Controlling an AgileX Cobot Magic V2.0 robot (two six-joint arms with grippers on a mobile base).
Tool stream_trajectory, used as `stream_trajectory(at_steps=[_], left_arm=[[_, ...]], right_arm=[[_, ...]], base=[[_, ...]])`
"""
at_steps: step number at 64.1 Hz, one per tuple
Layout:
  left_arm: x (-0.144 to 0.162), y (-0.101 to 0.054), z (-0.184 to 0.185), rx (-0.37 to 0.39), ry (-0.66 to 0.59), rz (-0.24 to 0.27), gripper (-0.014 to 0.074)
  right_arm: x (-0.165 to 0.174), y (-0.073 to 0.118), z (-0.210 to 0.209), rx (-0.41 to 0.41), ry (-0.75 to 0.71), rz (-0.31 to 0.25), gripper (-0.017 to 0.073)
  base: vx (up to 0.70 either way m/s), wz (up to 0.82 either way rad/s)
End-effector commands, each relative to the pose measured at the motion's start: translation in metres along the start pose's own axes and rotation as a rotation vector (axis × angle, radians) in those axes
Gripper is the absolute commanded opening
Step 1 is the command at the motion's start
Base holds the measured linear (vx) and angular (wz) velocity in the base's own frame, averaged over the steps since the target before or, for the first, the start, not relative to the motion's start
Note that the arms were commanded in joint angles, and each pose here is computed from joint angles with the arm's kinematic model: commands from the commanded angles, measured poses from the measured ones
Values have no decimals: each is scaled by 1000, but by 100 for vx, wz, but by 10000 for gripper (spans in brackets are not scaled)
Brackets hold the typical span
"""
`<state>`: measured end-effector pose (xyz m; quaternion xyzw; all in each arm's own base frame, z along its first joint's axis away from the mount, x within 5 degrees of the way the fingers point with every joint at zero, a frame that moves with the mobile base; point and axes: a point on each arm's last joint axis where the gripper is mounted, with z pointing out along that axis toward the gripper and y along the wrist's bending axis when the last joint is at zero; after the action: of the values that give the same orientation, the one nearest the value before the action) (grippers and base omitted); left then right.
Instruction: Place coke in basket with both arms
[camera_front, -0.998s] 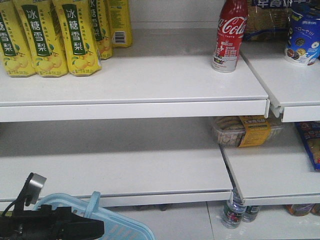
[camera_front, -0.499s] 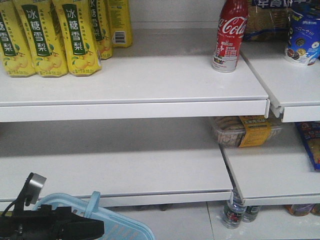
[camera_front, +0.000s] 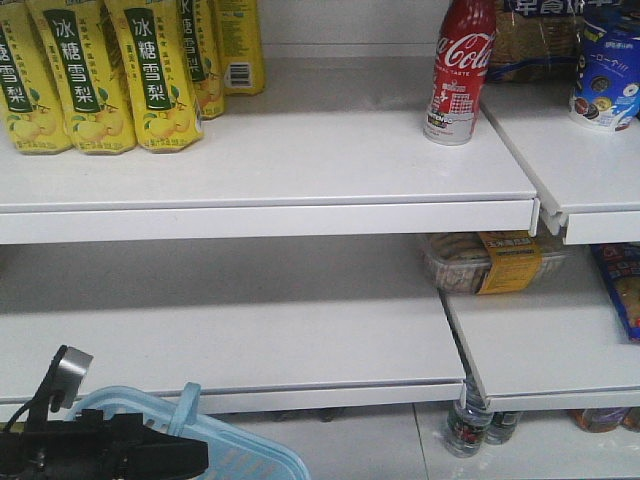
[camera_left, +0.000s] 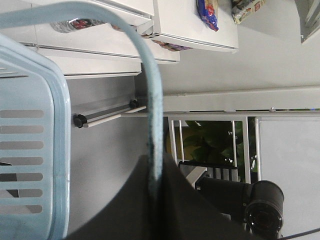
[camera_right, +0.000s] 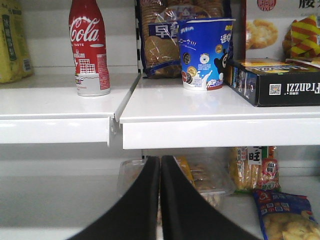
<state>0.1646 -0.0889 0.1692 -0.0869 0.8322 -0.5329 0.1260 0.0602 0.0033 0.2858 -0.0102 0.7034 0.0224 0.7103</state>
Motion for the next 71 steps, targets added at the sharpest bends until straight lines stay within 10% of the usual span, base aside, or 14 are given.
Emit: stream_trajectory(at_steps=[1,46,71], left_arm=[[-5,-16,-2,116,-43,-3,-6],[-5,-16,-2,116,-43,-3,-6],[-5,-16,-2,116,-43,-3,-6]], right_arm=[[-28,0,8,1,-28,-11,-10],[-52,1,24,-3,-59,49,2],[-52,1,24,-3,-59,49,173]], base=[[0,0],[0,0],[0,0]])
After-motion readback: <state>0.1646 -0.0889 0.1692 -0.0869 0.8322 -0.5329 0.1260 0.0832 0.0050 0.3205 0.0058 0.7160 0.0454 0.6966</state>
